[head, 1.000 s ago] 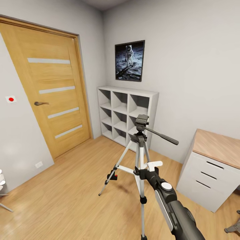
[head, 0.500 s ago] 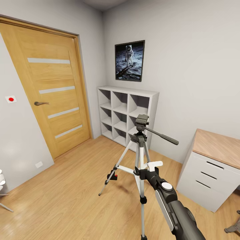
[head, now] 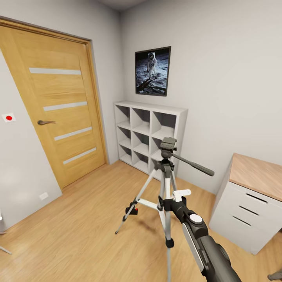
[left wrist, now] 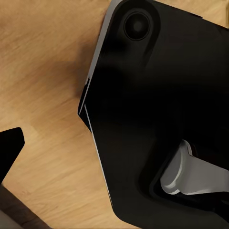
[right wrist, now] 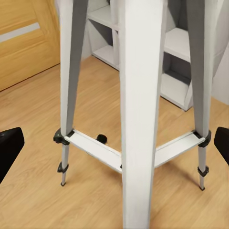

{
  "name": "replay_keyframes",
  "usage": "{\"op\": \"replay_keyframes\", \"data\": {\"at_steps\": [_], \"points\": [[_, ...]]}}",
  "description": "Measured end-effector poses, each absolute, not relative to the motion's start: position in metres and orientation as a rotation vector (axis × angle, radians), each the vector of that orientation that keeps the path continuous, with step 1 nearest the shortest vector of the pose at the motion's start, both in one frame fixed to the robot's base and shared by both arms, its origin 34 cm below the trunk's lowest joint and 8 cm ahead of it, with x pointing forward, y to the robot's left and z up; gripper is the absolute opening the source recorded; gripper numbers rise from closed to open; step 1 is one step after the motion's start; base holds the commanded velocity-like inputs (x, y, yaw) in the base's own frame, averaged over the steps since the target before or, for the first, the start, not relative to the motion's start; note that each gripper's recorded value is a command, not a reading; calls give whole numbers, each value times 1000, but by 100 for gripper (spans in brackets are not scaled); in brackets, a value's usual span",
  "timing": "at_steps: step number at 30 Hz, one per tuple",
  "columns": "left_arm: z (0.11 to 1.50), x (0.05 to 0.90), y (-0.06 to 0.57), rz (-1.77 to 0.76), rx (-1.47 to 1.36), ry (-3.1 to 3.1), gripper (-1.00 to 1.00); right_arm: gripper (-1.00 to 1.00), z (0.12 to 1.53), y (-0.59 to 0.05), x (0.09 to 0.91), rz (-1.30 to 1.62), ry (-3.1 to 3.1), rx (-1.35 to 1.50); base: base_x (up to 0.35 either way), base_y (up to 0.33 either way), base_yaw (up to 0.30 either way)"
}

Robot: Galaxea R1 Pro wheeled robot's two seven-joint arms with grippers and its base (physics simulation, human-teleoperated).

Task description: Attach the digital camera to the camera tripod in the bedroom.

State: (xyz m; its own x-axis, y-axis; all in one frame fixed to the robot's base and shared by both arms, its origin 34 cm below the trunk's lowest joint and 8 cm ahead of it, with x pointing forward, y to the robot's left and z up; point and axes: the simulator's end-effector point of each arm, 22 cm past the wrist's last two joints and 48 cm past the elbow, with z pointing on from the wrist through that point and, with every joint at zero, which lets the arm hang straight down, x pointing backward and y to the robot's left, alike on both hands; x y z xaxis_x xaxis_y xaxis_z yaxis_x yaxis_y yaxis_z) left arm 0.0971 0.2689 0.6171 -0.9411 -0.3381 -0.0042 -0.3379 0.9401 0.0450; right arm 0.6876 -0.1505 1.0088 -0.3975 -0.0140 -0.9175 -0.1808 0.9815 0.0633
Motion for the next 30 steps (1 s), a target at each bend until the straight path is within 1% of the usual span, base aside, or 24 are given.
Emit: {"op": "replay_keyframes", "data": {"at_steps": [10, 23, 27, 30], "points": [[617, 97, 269, -71, 540, -3090, 100, 100, 1006, -150, 687, 180, 1978, -137, 182, 0, 0], [617, 97, 269, -71, 542, -3090, 100, 100, 1004, -150, 687, 179, 1981, -135, 17, 0, 0], [617, 97, 269, -70, 545, -3090, 100, 100, 1022, -163, 698, 152, 1961, -115, 0, 0, 0], [617, 97, 269, -69, 542, -3090, 100, 100, 1012, -157, 693, 158, 1988, -137, 0, 0, 0]]}}
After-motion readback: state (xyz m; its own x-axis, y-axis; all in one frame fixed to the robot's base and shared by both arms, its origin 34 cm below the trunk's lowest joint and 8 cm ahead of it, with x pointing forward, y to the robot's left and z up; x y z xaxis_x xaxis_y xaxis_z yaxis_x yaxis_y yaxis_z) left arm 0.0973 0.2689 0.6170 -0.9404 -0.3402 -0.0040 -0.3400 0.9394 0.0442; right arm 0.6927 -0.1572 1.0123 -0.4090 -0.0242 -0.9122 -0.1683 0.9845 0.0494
